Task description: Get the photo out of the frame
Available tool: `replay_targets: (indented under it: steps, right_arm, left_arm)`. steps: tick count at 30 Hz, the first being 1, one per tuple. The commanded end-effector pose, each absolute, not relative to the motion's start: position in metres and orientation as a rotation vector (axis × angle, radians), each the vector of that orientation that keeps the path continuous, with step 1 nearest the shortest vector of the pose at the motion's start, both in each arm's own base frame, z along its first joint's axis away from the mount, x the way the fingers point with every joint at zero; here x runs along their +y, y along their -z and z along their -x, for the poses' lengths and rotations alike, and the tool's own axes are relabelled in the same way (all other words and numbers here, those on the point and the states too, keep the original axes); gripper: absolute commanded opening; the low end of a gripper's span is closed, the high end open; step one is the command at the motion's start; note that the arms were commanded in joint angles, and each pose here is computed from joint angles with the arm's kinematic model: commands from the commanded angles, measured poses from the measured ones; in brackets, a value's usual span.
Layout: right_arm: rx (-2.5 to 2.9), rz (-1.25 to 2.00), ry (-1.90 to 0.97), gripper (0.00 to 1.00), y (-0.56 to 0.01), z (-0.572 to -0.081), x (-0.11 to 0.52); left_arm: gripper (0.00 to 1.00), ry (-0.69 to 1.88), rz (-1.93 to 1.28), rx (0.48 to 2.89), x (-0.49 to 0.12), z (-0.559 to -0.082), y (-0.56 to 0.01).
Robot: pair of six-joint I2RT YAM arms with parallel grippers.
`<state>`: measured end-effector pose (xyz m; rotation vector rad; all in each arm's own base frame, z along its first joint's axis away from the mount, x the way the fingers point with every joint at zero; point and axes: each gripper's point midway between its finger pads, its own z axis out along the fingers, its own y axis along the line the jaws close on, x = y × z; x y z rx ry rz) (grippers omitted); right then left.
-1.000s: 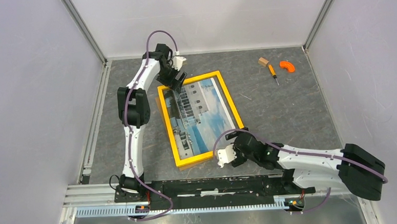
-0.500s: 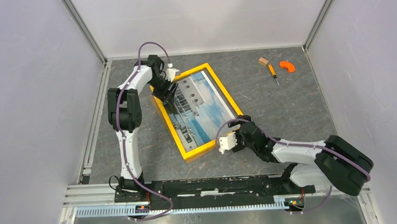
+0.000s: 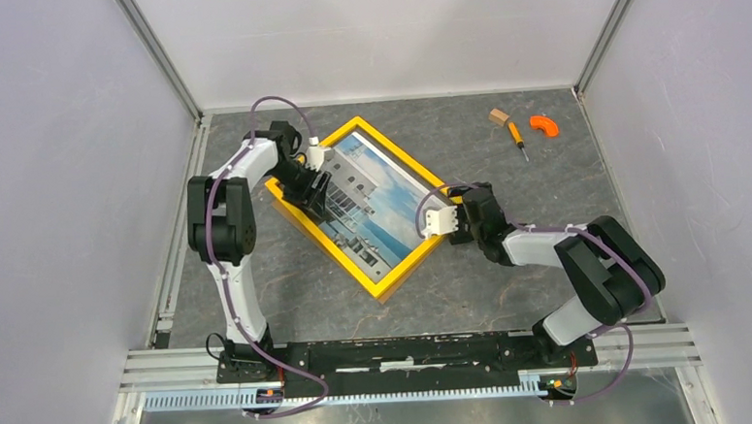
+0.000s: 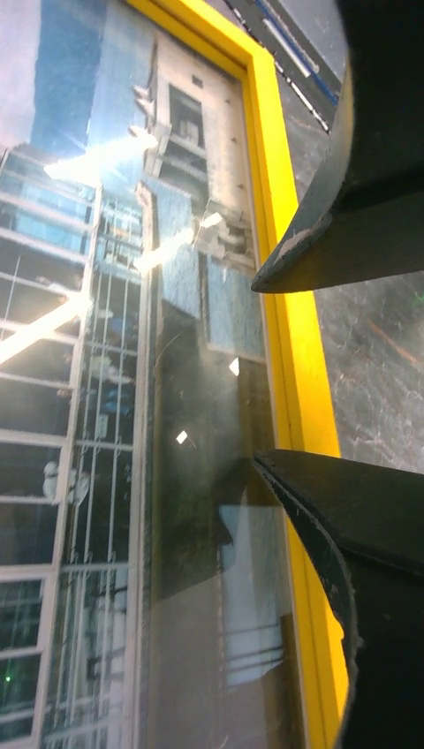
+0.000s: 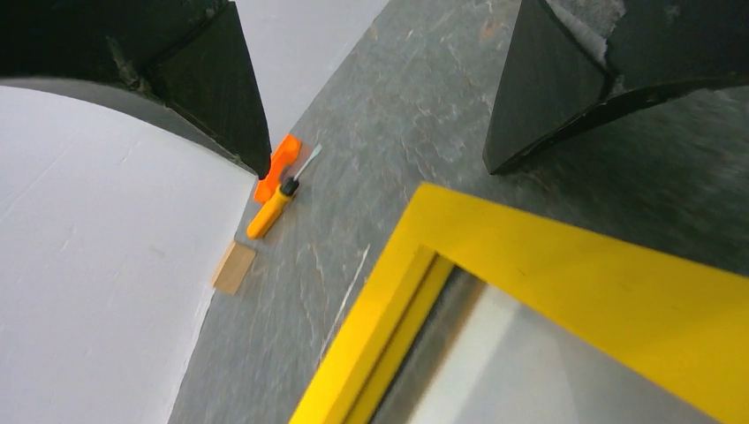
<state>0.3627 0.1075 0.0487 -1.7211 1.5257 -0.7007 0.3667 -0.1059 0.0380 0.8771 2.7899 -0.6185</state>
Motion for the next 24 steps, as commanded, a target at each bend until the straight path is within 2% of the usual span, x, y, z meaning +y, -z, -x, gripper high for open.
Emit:
replay_targets:
  steps: [1,5,10,17,24]
  right_arm:
    - [1.625,1.726,0.73,0.98,-0.048,-0.368,0.079]
    - [1.712,1.666,0.682,0.98,-0.066,-0.367,0.063]
    - [1.829,1.605,0.546,0.98,-0.077,-0.336,0.054]
    - [2.233,1.15,-0.053,0.98,-0.102,-0.307,0.107]
    - [2.447,0.957,-0.486,0.98,-0.078,-0.279,0.134]
  left_arm:
    - [0.76,0.683,-0.77,2.761,-0.114,-0.355,-0.074]
    - [0.86,0.696,-0.522,2.719,-0.106,-0.378,-0.098]
    - [1.0,0.586,-0.497,2.605,-0.083,-0.426,-0.134]
    - [1.0,0.458,-0.505,2.588,-0.043,-0.489,-0.125]
    - [1.0,0.445,-0.55,2.611,-0.038,-0.517,-0.082]
